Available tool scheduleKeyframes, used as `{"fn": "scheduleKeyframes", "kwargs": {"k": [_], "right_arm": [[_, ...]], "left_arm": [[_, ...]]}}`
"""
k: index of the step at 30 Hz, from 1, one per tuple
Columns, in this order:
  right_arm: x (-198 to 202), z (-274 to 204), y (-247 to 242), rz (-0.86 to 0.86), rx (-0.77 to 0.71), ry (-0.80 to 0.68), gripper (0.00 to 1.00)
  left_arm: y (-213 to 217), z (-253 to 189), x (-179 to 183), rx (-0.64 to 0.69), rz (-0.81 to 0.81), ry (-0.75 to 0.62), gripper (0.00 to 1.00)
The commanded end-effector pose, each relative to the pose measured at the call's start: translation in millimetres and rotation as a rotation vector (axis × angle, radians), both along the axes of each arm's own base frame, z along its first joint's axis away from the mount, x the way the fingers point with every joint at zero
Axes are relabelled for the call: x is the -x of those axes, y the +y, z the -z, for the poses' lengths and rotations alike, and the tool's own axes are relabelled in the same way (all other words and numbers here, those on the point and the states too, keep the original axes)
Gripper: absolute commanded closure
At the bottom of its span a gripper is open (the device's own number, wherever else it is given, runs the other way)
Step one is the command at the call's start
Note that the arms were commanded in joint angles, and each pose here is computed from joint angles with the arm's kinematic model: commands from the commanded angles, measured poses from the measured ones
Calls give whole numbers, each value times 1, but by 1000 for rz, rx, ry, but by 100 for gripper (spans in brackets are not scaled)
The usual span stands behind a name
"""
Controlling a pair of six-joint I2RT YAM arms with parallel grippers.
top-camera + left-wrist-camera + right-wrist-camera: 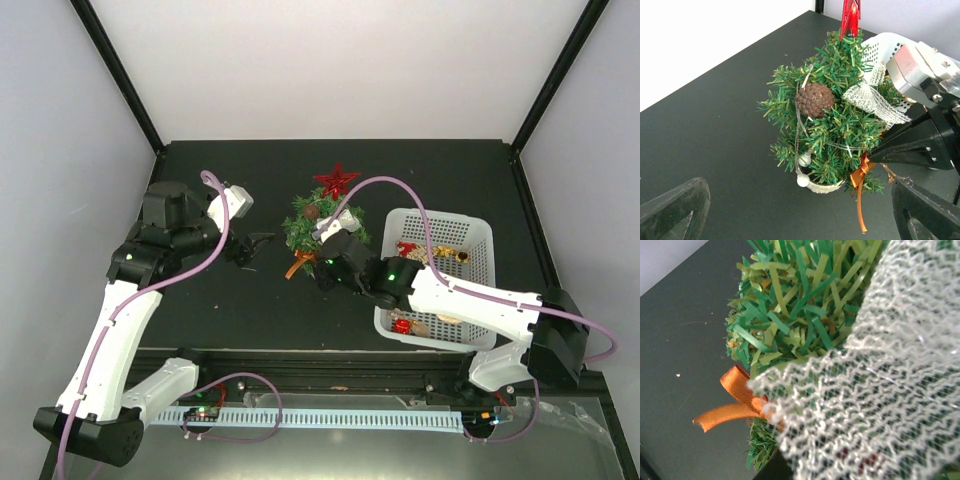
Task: Decorate the small christmas tree
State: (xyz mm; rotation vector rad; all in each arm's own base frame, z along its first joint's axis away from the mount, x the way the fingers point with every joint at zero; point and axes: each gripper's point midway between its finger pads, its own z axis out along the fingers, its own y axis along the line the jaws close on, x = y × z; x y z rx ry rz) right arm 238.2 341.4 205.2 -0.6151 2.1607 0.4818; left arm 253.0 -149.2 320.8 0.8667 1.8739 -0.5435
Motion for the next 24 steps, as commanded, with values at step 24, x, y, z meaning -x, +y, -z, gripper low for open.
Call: {"fn": "scheduleKeyframes", "kwargs": {"k": [24], "right_arm": [[-8, 9, 8, 45, -26, 34, 99]], "left_arm": [[2, -11, 5, 33, 0, -35, 1]]}}
